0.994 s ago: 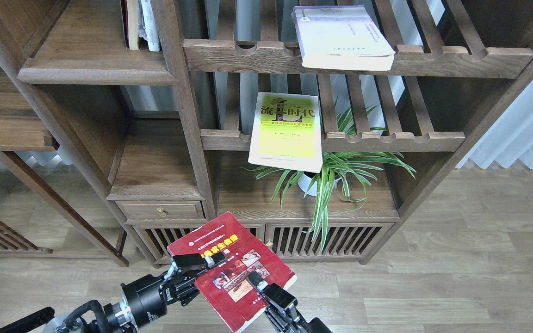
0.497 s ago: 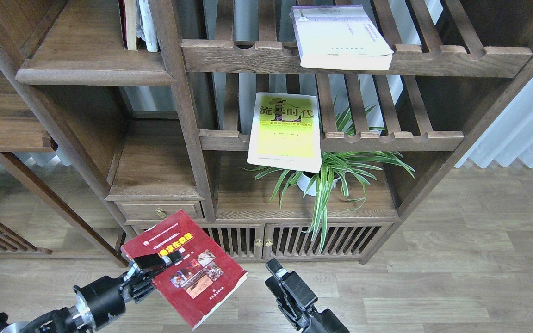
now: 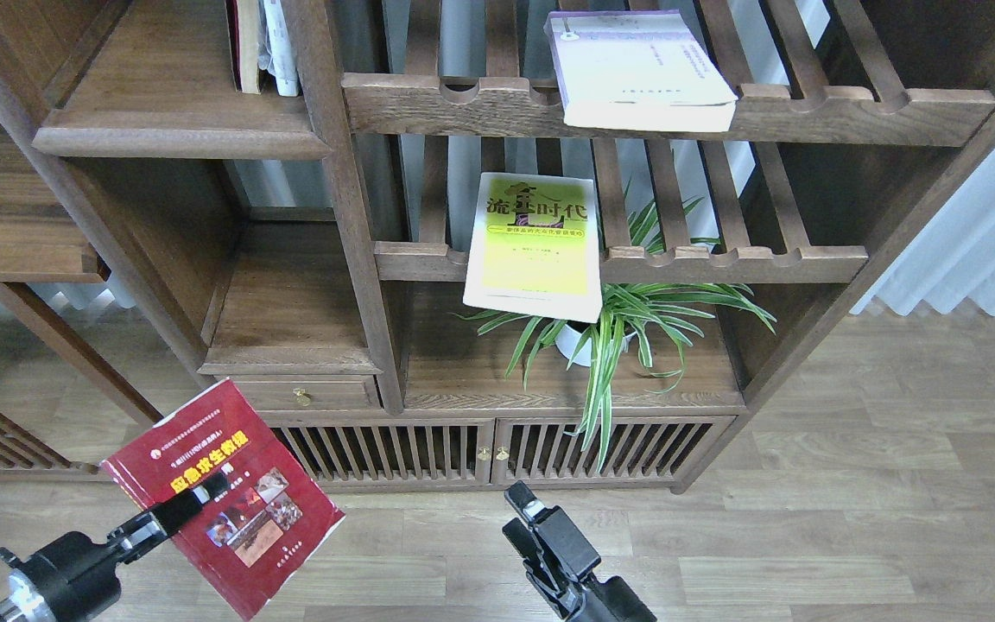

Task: Organize books on shelf
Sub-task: 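Swing the red book up and away with the left gripper, then raise the red book with the left gripper to the top shelf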

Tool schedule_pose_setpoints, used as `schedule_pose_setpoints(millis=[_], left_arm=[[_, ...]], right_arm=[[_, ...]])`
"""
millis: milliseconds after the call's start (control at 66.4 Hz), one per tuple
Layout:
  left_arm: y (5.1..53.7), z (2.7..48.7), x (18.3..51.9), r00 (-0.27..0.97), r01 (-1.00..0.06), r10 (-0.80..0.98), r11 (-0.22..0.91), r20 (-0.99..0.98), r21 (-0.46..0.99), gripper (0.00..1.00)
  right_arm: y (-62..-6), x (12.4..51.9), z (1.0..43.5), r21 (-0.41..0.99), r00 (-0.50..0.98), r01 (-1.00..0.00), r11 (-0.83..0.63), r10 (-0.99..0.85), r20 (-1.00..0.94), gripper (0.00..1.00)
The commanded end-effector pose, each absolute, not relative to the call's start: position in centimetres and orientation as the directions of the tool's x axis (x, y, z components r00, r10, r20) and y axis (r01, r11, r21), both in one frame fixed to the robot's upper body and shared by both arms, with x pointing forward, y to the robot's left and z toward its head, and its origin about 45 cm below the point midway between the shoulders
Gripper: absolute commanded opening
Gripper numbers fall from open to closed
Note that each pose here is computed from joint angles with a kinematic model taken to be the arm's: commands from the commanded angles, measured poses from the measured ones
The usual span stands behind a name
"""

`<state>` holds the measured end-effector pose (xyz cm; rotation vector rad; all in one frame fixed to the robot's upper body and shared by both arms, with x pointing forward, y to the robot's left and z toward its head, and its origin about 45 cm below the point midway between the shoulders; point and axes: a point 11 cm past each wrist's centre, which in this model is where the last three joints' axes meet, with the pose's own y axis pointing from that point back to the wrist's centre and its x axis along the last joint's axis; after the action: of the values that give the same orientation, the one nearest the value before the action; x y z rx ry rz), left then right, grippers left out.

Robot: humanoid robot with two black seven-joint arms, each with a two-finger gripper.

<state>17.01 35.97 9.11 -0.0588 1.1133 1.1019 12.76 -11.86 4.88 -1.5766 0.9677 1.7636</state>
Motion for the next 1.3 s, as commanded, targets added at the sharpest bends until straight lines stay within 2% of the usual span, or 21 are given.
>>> schedule_pose_setpoints(millis=[0,226,331,572,708,828,858,904,949,1280], left_arm=[[38.3,9.7,16.4,-0.027,-0.757,0.705,0.449,-0.709,0.475,0.03],[42.4,11.4,15.8,-0.086,-0.825,0.734,0.326,-0.674,0.461,0.03],[43.0,12.1,16.4,-0.099,-0.876,0.713,0.268,-0.694,0.400,0.03],[43.4,12.9,17.5,-0.089,-0.915,0.703,0.223,-0.706,0.337,0.03],[45.4,15.3,19.0,-0.068,-0.951,0.712,0.166,-0.699,0.262,0.03],[46.2,17.0,20.4,-0.037,-0.967,0.719,0.150,-0.694,0.208,0.03],[46.9,19.1,22.1,0.005,-0.979,0.733,0.142,-0.681,0.145,0.03],[47.2,20.0,22.8,0.024,-0.981,0.742,0.145,-0.670,0.125,0.03],[47.7,22.1,24.2,0.065,-0.983,0.768,0.161,-0.637,0.094,0.03],[48.3,29.9,28.9,0.207,-0.972,0.843,0.237,-0.496,-0.002,0.03]], right_arm=[[-11.9,12.8,4.9,0.137,-0.134,-0.810,-0.570,-0.047,-0.990,0.99],[-12.4,12.4,3.6,0.182,-0.168,-0.806,-0.562,-0.077,-0.983,0.99],[-12.5,12.3,3.3,0.189,-0.173,-0.804,-0.563,-0.082,-0.982,0.99],[-12.8,12.6,3.3,0.189,-0.170,-0.807,-0.560,-0.085,-0.982,0.99],[-13.0,12.9,3.4,0.185,-0.165,-0.813,-0.553,-0.086,-0.983,0.99],[-13.0,12.9,3.4,0.185,-0.166,-0.814,-0.551,-0.084,-0.982,0.99],[-13.1,13.1,3.4,0.184,-0.163,-0.818,-0.546,-0.086,-0.983,0.99],[-13.2,13.3,3.5,0.181,-0.160,-0.820,-0.542,-0.087,-0.983,0.99],[-13.4,13.8,3.6,0.173,-0.148,-0.824,-0.540,-0.089,-0.985,0.99],[-14.0,14.3,3.7,0.171,-0.143,-0.833,-0.527,-0.093,-0.985,0.99]])
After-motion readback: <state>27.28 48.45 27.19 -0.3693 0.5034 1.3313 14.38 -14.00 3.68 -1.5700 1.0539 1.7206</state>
